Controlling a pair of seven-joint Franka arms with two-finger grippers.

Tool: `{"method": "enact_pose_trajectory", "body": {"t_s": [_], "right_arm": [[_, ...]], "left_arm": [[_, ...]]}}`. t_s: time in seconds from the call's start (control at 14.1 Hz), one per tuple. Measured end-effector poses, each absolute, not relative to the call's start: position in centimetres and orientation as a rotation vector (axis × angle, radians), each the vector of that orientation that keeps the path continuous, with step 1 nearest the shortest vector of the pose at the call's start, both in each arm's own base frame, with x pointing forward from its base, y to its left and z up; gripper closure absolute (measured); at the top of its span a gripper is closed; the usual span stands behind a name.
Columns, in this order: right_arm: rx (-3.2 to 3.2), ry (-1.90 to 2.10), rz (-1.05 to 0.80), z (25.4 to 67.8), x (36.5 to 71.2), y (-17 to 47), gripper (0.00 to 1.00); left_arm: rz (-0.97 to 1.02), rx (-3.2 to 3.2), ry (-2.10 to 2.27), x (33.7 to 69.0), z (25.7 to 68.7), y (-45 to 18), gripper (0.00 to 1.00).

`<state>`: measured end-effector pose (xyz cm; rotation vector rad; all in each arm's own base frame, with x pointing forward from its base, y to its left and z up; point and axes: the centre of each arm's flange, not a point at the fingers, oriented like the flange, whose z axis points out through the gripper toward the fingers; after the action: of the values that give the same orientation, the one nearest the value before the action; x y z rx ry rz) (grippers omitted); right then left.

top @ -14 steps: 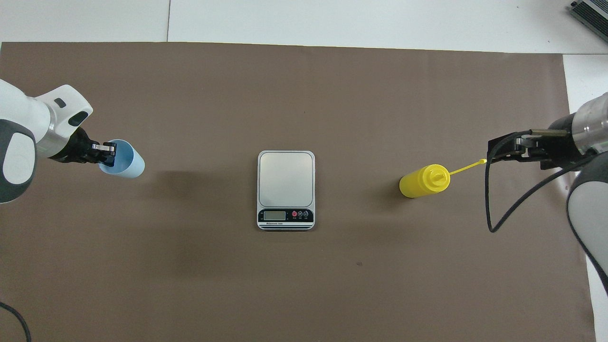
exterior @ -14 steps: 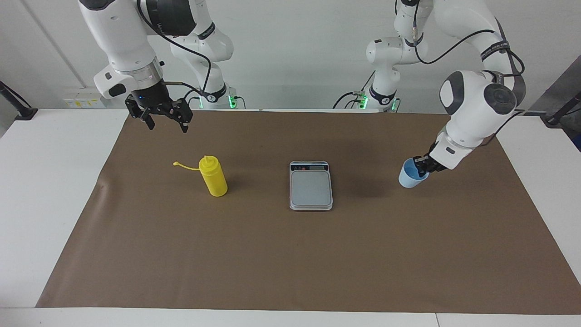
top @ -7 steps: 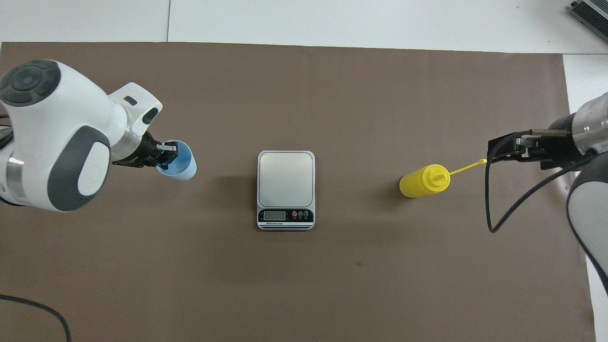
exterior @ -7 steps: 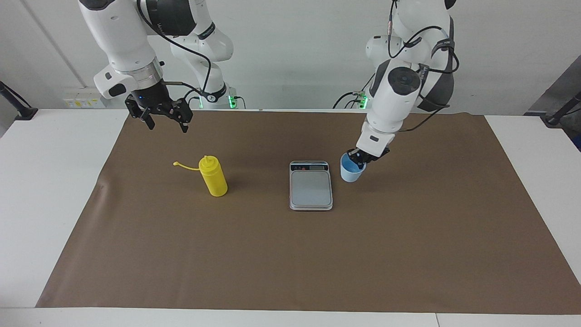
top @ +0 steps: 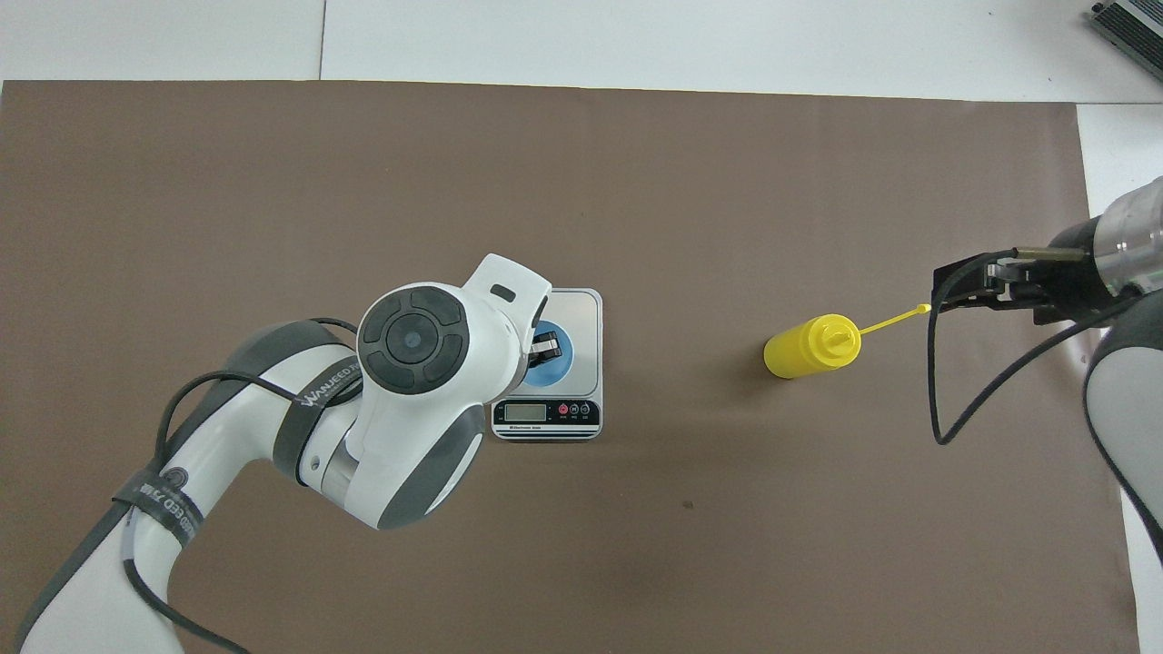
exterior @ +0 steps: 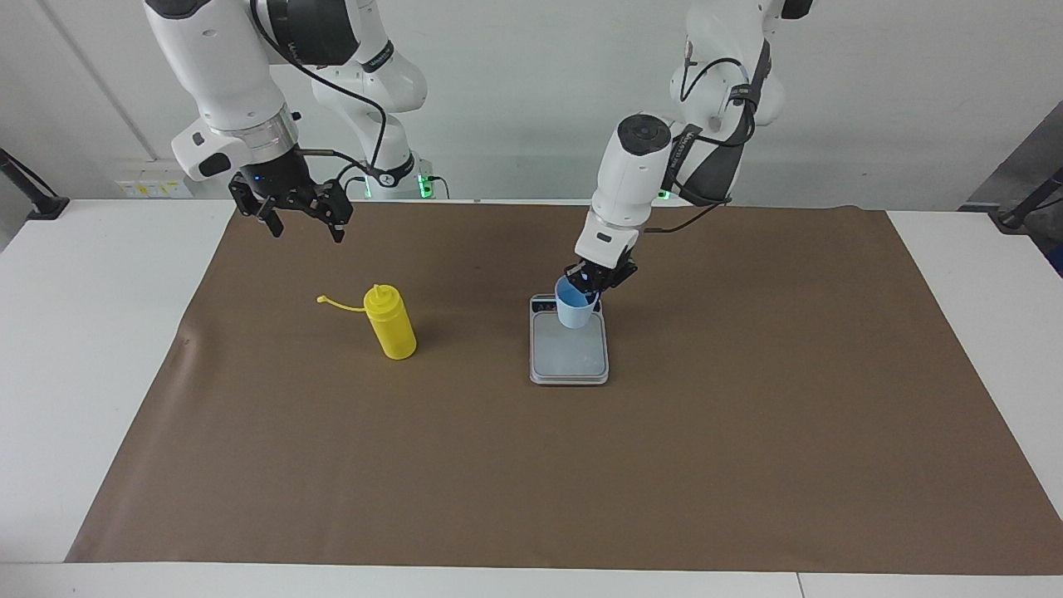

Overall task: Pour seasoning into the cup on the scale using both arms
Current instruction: 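Lift the blue cup with the left gripper and carry it over the scale, then lower the blue cup onto the scale and open the left gripper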

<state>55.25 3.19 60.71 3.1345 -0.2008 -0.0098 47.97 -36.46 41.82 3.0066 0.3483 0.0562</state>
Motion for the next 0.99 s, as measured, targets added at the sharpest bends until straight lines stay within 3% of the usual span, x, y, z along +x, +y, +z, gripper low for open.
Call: {"method": "enact_pose_trajectory", "body": {"t_s": [0.64, 0.99], "right_arm": [[3.135, -0.201, -0.01, 60.7, 55.3, 3.2, 0.0], [3.135, -0.201, -0.01, 60.7, 55.3, 3.2, 0.0]], "left_arm": [[0.072, 3.032, 0.318, 48.0, 38.0, -37.8, 0.96], [0.086, 3.026, 0.322, 48.3, 37.9, -37.7, 0.96]]}}
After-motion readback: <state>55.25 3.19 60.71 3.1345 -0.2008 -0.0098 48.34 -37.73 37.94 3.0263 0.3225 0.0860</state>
